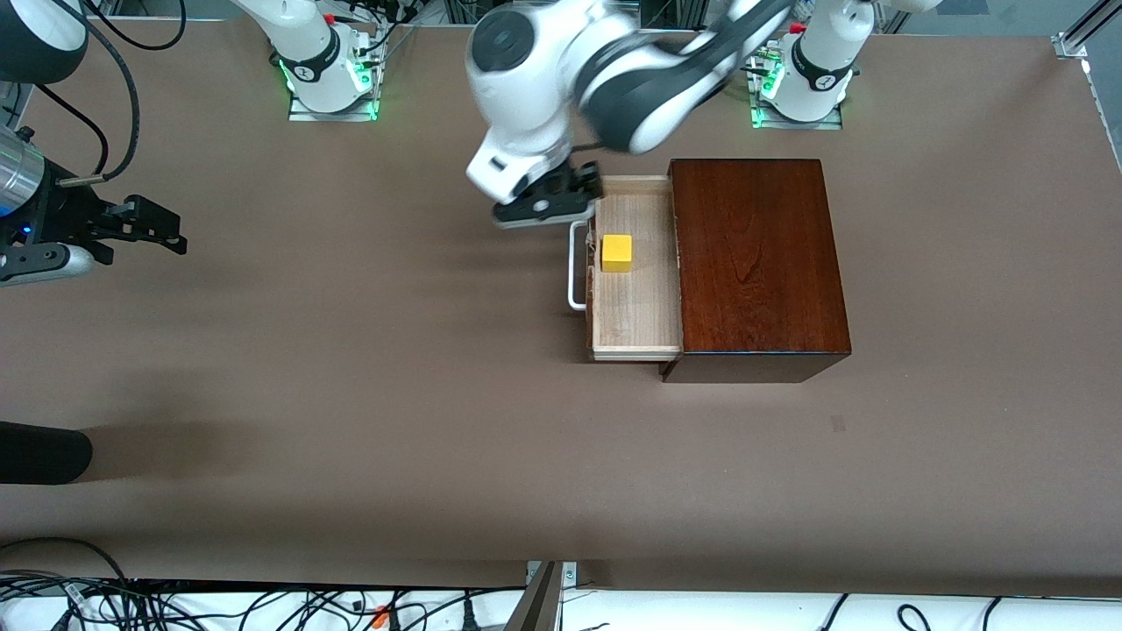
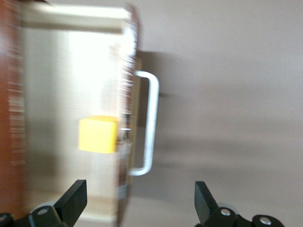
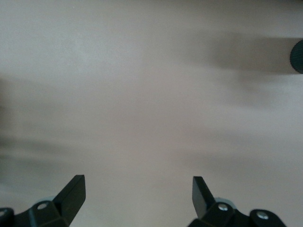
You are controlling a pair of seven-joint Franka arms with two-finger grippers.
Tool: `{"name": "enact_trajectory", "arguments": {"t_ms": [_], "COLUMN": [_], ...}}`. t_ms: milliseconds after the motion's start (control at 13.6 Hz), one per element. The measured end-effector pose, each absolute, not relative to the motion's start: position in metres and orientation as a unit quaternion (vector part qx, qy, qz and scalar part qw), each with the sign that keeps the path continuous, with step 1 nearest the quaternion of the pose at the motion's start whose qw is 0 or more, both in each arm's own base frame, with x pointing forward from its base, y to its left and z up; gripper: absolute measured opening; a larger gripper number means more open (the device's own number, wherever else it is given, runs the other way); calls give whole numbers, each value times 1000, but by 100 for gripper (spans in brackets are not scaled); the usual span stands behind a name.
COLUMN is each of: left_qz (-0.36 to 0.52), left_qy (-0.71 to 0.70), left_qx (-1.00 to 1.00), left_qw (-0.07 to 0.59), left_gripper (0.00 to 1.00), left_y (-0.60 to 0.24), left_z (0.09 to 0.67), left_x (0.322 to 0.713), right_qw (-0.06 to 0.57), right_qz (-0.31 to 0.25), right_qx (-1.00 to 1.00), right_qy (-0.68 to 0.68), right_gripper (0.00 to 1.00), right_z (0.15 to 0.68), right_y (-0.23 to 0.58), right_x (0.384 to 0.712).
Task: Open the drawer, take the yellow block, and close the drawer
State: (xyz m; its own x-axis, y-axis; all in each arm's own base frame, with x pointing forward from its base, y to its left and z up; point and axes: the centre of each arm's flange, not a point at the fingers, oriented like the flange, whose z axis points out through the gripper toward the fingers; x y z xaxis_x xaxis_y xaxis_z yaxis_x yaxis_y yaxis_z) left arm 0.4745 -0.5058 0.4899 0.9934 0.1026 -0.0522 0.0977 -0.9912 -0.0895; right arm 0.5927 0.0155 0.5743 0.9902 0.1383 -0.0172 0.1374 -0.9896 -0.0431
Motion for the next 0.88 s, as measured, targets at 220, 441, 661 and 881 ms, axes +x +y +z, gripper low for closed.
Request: {"name": "enact_trajectory", "arguments": {"t_ms": [220,441,661,881], "left_qz": [29,35,56,68], "left_qy": [-65,-71,-48,-26], "left_qx": [-997,-996,-997,-997], "left_qw": [32,31,18,1], "left_gripper": [100,100,100,100], "left_y": [-424,-365,-282,-194], "left_z": [558,568,568,572], "left_x": [501,526,560,576], "right_qw": [27,29,41,50], "right_qz": [17,41,51,57], "right_qx": [-997,-992,-976,-948], "right_qy": [-76,-114,-209,-309], "right_gripper": [100,100,100,100], "right_z": [570,558,554,548], "right_y": [25,64,116,177], "right_x": [593,590,581,568]}}
